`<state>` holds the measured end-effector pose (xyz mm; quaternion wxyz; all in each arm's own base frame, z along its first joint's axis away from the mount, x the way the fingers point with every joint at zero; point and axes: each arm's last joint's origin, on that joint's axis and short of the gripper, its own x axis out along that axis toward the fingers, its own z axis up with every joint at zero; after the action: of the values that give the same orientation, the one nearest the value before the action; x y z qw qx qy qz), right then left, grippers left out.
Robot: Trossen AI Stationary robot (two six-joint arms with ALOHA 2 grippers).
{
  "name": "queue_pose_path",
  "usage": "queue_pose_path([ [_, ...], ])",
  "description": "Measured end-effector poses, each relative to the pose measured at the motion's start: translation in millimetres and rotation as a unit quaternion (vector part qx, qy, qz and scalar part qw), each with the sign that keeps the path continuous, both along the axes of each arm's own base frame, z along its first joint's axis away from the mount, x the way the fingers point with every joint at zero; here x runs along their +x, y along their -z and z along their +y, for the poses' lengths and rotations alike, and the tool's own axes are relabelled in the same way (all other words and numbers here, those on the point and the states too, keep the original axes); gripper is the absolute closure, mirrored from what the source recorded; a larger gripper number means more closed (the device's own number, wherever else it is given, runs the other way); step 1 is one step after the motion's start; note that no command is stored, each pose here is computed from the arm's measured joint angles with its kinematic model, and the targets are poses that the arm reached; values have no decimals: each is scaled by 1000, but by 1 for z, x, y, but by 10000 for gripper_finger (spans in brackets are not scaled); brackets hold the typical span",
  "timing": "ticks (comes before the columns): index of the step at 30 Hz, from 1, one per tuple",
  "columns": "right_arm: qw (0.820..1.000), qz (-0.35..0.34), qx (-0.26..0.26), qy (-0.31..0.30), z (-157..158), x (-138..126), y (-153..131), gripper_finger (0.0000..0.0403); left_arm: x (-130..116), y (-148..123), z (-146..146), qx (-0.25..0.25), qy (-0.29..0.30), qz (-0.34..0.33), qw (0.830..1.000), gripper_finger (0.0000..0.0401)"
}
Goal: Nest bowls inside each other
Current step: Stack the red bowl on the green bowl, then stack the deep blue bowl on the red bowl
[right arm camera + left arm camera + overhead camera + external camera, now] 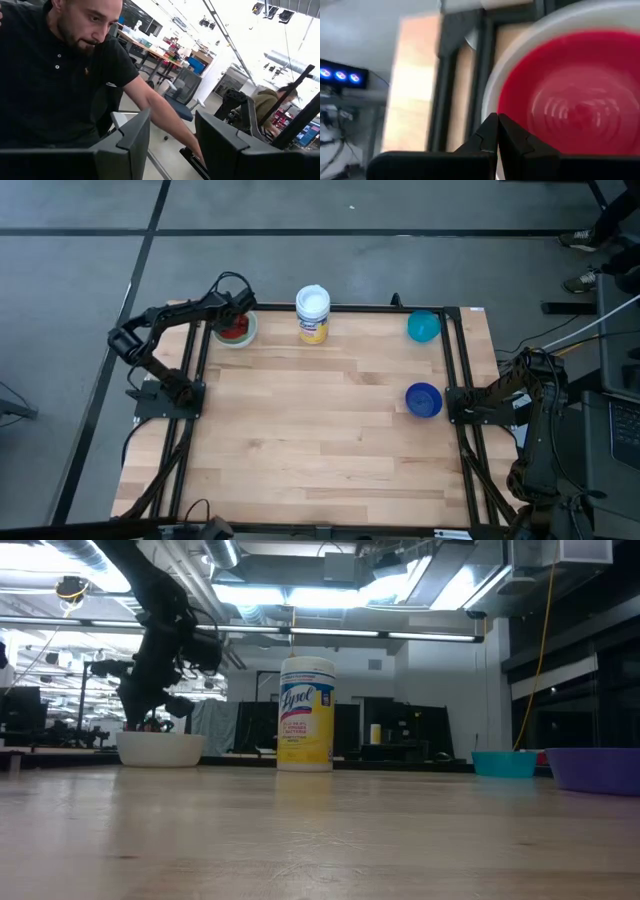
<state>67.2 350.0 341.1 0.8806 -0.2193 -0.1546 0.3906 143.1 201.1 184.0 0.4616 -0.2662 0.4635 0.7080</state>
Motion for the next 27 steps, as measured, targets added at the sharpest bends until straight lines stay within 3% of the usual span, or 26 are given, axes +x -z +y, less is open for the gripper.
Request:
queue_pose_path([
  [2, 1000, 2, 0, 0, 0, 0, 0, 243, 0, 2, 2, -17, 1, -4, 1000, 400],
  [4, 1000, 2, 0, 0, 0, 0, 0, 243, 2, 0, 1, 7, -3, 9, 1000, 399],
  [8, 1000, 3, 2, 1, 0, 0, 0, 243, 23, -23, -19, 140, 36, 26, 989, 400],
  [11, 1000, 5, 2, 1, 0, 0, 0, 243, 52, -45, -40, 190, 152, -68, 968, 399],
  [12, 1000, 5, -1, 2, 0, 0, 1, 243, 64, -54, -51, 187, 219, -121, 950, 398],
  [13, 1000, 6, -5, 6, 0, 0, 1, 243, 77, -62, -64, 177, 302, -183, 919, 396],
  [14, 1000, 7, -9, 17, -1, 1, 2, 243, 90, -69, -80, 165, 395, -246, 870, 394],
  [15, 999, 9, -16, 34, -1, 1, 3, 243, 102, -76, -98, 155, 490, -308, 801, 393],
  [17, 997, 11, -29, 72, -3, 3, 5, 243, 118, -87, -135, 144, 656, -397, 626, 391],
  [18, 995, 11, -34, 90, -4, 4, 5, 243, 123, -91, -154, 151, 708, -422, 546, 391],
  [19, 993, 13, -39, 111, -6, 6, 6, 243, 128, -95, -171, 166, 735, -439, 489, 392],
  [20, 989, 16, -36, 143, -8, 8, 6, 243, 134, -96, -186, 181, 749, -444, 457, 393],
  [22, 969, 35, -24, 243, -12, 13, 7, 244, 143, -91, -212, 191, 777, -412, 435, 393],
  [25, 900, 58, -12, 432, -24, 19, 18, 247, 159, -78, -247, 198, 820, -343, 412, 390],
  [26, 878, 58, 1, 476, -28, 21, 20, 248, 165, -76, -258, 204, 832, -327, 400, 388],
  [27, 866, 59, 16, 496, -30, 21, 22, 249, 169, -76, -268, 218, 839, -315, 385, 386],
])
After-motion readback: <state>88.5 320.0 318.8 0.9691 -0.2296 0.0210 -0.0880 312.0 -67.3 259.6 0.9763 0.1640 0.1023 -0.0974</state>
